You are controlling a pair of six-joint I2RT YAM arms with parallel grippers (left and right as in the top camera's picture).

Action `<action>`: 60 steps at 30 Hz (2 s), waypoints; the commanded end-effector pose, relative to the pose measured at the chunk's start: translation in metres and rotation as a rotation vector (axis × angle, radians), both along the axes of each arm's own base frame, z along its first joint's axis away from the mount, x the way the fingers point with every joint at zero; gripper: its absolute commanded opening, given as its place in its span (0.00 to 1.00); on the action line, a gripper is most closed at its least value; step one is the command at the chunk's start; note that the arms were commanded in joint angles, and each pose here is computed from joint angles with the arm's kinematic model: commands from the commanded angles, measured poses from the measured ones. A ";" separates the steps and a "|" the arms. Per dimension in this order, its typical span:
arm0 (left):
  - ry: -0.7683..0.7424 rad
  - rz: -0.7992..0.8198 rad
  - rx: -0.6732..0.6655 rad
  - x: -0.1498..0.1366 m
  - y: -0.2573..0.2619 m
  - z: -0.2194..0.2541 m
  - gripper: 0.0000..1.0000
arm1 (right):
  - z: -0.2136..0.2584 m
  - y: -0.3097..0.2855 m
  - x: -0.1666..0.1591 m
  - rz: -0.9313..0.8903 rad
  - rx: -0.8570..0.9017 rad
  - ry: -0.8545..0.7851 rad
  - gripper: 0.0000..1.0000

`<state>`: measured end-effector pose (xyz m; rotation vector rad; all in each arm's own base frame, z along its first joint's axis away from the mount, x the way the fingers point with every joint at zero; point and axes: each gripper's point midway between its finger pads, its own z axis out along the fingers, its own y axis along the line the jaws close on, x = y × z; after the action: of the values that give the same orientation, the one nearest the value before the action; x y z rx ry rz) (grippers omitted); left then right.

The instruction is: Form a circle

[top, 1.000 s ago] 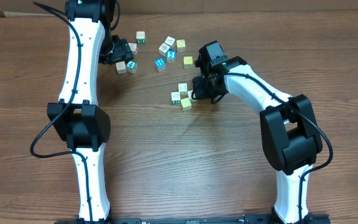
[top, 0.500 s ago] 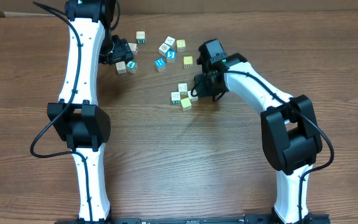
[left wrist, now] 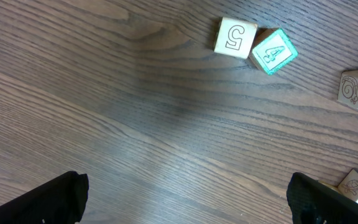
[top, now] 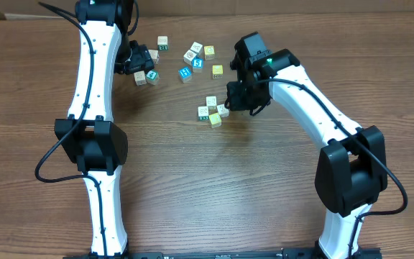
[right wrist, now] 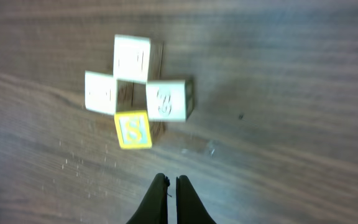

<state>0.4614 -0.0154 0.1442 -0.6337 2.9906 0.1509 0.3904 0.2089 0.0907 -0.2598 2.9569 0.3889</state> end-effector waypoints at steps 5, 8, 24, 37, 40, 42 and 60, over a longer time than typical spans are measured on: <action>-0.038 0.006 0.013 0.003 0.003 0.013 1.00 | -0.021 0.014 -0.036 -0.028 -0.001 0.103 0.04; -0.038 0.006 0.013 0.003 0.003 0.013 1.00 | -0.030 0.025 -0.045 -0.008 -0.005 0.106 0.04; -0.038 0.006 0.013 0.003 0.003 0.013 1.00 | -0.052 0.042 -0.043 -0.051 -0.154 -0.066 0.04; -0.038 0.006 0.013 0.003 0.003 0.013 1.00 | -0.061 0.040 -0.045 -0.051 -0.157 -0.068 0.04; -0.038 0.006 0.013 0.003 0.003 0.013 1.00 | -0.067 0.040 -0.045 -0.053 -0.148 -0.080 0.04; -0.038 0.006 0.013 0.003 0.003 0.013 1.00 | -0.067 0.042 -0.042 -0.053 -0.141 -0.090 0.04; -0.038 0.006 0.013 0.003 0.003 0.013 1.00 | -0.063 0.050 -0.031 -0.058 -0.102 -0.139 0.04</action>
<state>0.4614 -0.0154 0.1442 -0.6337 2.9906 0.1509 0.3562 0.2602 0.0210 -0.2153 2.8686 0.2095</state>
